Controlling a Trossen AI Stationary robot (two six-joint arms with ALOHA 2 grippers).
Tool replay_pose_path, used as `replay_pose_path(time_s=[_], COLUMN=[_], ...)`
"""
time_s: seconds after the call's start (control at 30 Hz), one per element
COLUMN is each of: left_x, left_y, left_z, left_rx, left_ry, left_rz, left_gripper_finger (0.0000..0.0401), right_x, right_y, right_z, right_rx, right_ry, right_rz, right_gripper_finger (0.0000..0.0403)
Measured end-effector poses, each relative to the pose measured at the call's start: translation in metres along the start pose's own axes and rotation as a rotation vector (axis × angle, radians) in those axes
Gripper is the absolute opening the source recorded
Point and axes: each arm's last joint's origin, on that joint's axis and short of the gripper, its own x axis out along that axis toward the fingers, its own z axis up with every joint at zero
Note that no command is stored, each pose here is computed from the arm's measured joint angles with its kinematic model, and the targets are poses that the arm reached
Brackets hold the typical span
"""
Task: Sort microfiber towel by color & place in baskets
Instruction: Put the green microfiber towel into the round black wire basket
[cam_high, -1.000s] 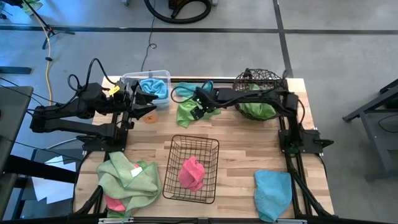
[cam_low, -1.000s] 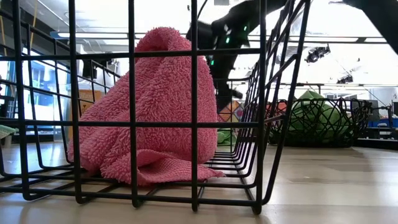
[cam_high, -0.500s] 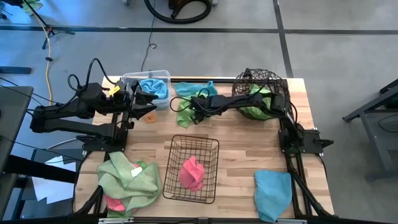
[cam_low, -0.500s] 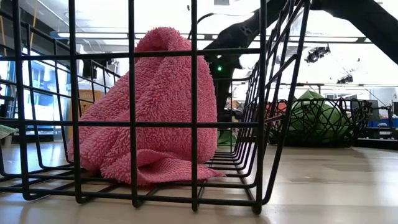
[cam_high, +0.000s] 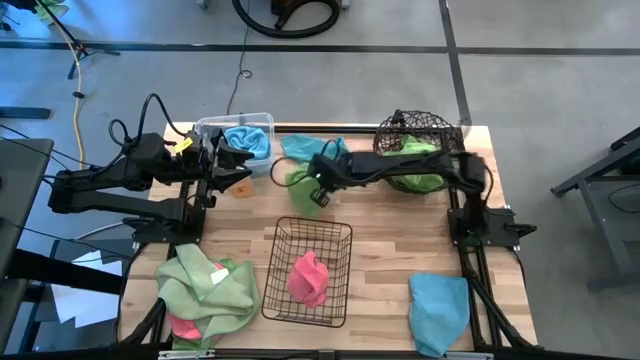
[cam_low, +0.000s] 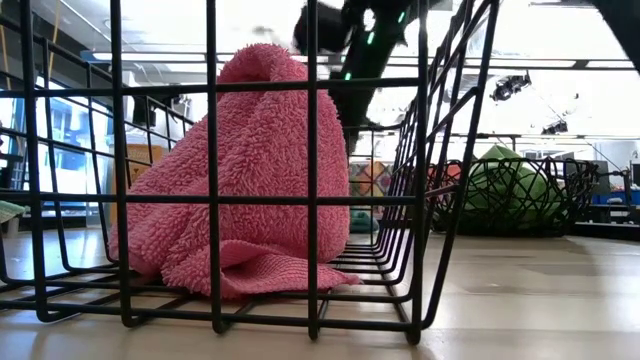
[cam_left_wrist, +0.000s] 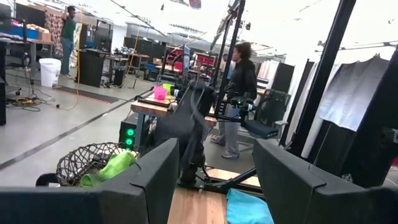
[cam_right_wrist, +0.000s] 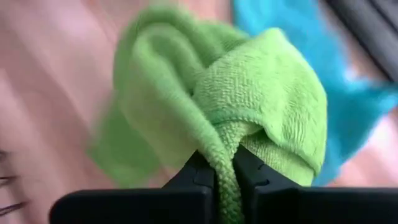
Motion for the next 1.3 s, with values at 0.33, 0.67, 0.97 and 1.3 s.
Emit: replay_pose_path(time_s=[0.33, 0.67, 0.97, 1.3], left_x=[0.0, 0.0, 0.0, 0.0], left_y=[0.001, 0.002, 0.003, 0.003], left_z=[0.0, 0.001, 0.001, 0.001], left_rx=[0.0, 0.051, 0.052, 0.052], left_ry=[-0.004, -0.014, -0.018, -0.019], left_rz=[0.018, 0.07, 0.096, 0.096], left_gripper_finger=[0.0196, 0.0196, 0.0196, 0.0196], right_x=[-0.135, -0.205, -0.205, -0.192], right_y=[-0.035, -0.075, -0.13, -0.204], right_z=[0.017, -0.008, -0.071, -0.12], right_rx=[-0.051, -0.016, 0.13, 0.448], right_ry=[-0.301, -0.354, -0.252, -0.167], right_rz=[0.12, -0.068, -0.244, -0.375], right_gripper_finger=[0.0004, 0.0002, 0.0001, 0.0])
